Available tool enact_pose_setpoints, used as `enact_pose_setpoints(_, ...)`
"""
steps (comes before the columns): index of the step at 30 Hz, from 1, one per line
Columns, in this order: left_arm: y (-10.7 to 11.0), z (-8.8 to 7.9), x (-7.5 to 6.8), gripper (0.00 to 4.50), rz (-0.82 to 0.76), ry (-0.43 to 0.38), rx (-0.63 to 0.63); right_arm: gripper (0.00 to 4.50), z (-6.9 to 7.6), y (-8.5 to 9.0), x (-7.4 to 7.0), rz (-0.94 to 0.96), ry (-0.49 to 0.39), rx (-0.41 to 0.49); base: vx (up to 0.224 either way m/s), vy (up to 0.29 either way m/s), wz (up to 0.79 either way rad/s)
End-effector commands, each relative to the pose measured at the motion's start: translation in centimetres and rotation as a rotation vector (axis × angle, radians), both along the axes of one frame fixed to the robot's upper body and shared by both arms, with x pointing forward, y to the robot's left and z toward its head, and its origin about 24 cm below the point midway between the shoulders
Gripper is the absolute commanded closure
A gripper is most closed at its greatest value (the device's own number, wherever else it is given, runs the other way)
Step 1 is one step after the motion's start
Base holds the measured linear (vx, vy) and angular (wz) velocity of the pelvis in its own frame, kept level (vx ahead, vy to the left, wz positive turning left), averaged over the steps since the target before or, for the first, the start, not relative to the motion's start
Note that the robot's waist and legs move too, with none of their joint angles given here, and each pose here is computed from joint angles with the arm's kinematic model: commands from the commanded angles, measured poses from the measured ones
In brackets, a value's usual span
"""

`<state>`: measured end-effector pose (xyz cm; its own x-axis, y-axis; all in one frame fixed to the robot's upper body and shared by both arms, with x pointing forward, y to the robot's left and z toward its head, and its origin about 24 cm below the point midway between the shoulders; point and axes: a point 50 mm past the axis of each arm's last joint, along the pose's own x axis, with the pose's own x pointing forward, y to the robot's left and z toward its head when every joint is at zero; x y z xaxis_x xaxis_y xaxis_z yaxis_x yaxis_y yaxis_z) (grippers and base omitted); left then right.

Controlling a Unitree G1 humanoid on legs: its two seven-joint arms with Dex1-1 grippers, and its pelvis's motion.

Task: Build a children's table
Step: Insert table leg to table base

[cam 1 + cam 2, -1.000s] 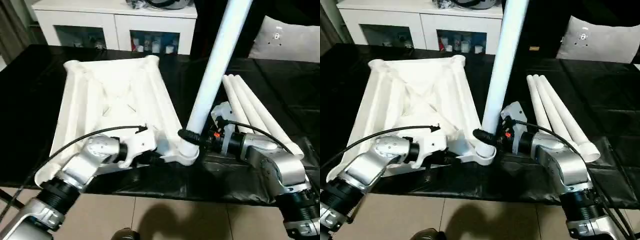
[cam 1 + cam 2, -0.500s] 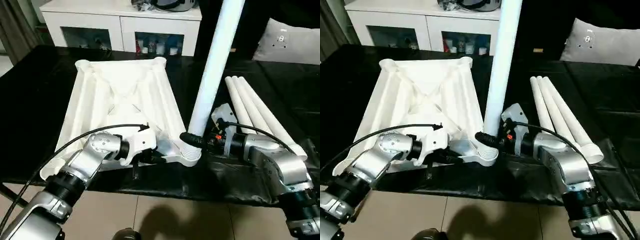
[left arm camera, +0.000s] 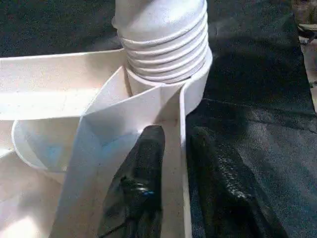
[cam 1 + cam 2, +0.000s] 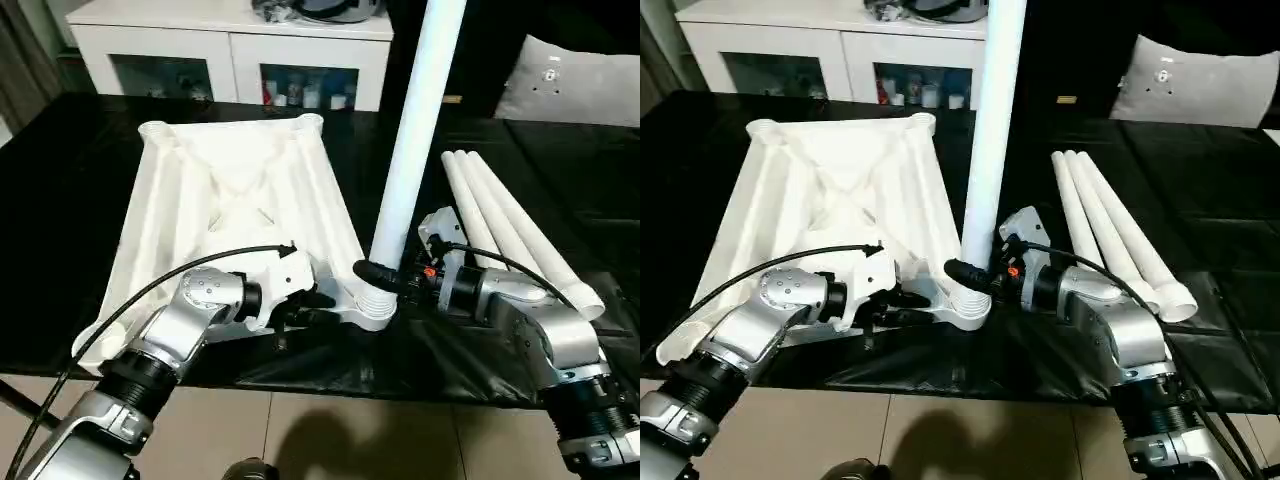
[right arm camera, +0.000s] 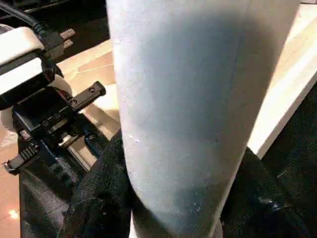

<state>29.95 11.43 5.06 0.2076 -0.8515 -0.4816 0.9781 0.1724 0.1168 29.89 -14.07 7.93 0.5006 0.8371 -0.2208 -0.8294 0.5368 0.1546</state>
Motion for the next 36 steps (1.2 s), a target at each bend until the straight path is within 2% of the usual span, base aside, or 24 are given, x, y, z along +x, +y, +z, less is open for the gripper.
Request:
enact_pose_setpoints(1,0.7,-0.6,-0.3,3.5,0.002,0.012,0.06,2.62,-0.7,-0.4,-0.1,-0.019,0.022,-0.03,0.0,0.0,0.0)
enact_pose_setpoints(7,1.6,-0.7,-0.1,3.5,0.015,0.017,0.144,2.62,-0.7,-0.4,-0.1,-0.015,0.019,-0.033,0.0,0.0,0.0)
enact_pose_setpoints(12,2.0,-0.6,-0.4,3.5,0.015,0.042,0.144,2.62,-0.8,-0.4,-0.1,-0.012,0.02,-0.035,0.0,0.0,0.0)
enact_pose_setpoints(13,1.9,-0.6,-0.5,3.8,0.017,0.047,0.138,2.62,-0.8,-0.4,-0.1,-0.01,0.02,-0.036,0.0,0.0,0.0)
enact_pose_setpoints(16,1.9,-0.7,-0.5,3.93,0.024,0.04,0.141,2.62,-0.8,-0.3,-0.1,-0.006,0.02,-0.041,0.0,0.0,0.0)
enact_pose_setpoints(19,1.7,-0.8,-0.4,4.27,0.044,0.037,0.131,2.62,-0.8,-0.3,0.0,0.005,0.02,-0.052,0.0,0.0,0.0)
enact_pose_setpoints(24,1.7,-0.9,-0.5,4.49,0.04,0.039,0.133,2.62,-1.0,-0.3,0.0,0.022,0.03,-0.075,0.0,0.0,0.0)
enact_pose_setpoints(30,1.1,-0.4,-0.5,4.5,-0.02,0.01,0.116,2.62,-1.7,-0.3,-0.1,0.054,0.061,-0.123,0.0,0.0,0.0)
enact_pose_setpoints(36,0.6,0.3,0.2,4.5,-0.014,-0.006,0.067,2.62,-1.9,-0.9,0.3,-0.017,0.081,-0.049,0.0,0.0,0.0)
